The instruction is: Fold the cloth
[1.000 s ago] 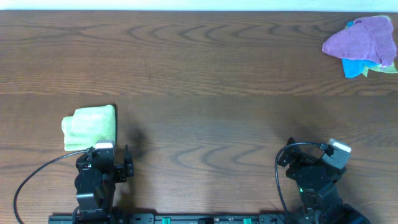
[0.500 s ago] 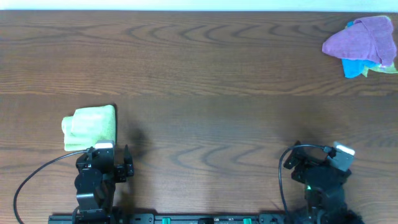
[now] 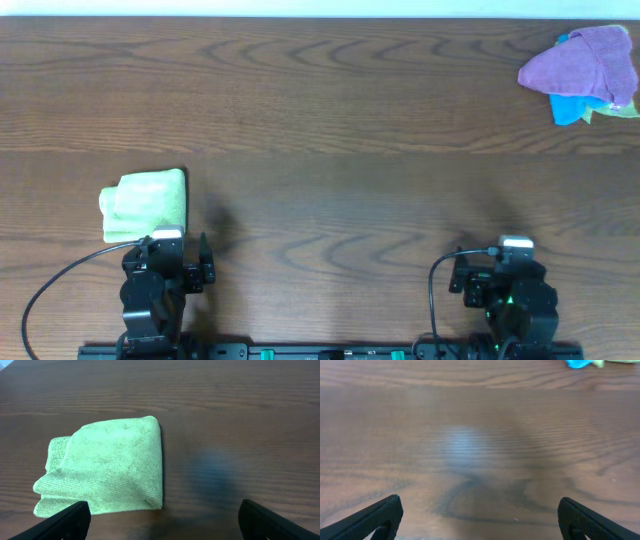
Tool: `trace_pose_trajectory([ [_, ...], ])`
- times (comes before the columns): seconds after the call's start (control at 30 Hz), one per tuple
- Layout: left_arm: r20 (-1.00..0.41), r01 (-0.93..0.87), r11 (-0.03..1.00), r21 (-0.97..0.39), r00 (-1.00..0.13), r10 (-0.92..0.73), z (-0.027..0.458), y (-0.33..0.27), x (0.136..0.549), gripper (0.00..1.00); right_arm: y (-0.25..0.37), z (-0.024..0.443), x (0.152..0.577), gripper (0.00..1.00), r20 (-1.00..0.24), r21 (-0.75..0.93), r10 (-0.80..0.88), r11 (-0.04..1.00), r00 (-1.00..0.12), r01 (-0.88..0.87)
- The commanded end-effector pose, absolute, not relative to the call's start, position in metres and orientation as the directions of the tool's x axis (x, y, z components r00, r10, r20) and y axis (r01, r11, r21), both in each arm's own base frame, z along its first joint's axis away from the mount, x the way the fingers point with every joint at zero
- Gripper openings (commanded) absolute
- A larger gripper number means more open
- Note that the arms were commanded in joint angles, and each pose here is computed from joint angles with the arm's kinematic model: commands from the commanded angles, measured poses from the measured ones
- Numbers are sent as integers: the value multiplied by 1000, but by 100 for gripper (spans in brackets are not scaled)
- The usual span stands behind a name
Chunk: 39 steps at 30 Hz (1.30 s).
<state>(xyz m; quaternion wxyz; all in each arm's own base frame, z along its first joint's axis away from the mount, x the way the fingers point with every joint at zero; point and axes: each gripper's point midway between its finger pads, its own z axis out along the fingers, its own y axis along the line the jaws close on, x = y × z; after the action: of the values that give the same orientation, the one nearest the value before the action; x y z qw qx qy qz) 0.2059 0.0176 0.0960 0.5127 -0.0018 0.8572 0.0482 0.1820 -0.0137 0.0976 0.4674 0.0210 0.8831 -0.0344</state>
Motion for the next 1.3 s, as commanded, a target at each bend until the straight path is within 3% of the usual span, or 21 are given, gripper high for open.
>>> trace_pose_trajectory([
  [0.0,-876,-35,995,98,-477,69,93,16,206,96,-3,87,182,99,-817,-47,-46,999,-575,-13],
  [0.13,-876,-35,995,98,-477,69,93,16,206,95,5,71,186,99,-809,-21,-47,998,-585,-51],
  [1.27,-876,-35,995,98,-477,69,93,16,206,96,4,72,187,99,-810,-36,-64,998,-583,-60],
])
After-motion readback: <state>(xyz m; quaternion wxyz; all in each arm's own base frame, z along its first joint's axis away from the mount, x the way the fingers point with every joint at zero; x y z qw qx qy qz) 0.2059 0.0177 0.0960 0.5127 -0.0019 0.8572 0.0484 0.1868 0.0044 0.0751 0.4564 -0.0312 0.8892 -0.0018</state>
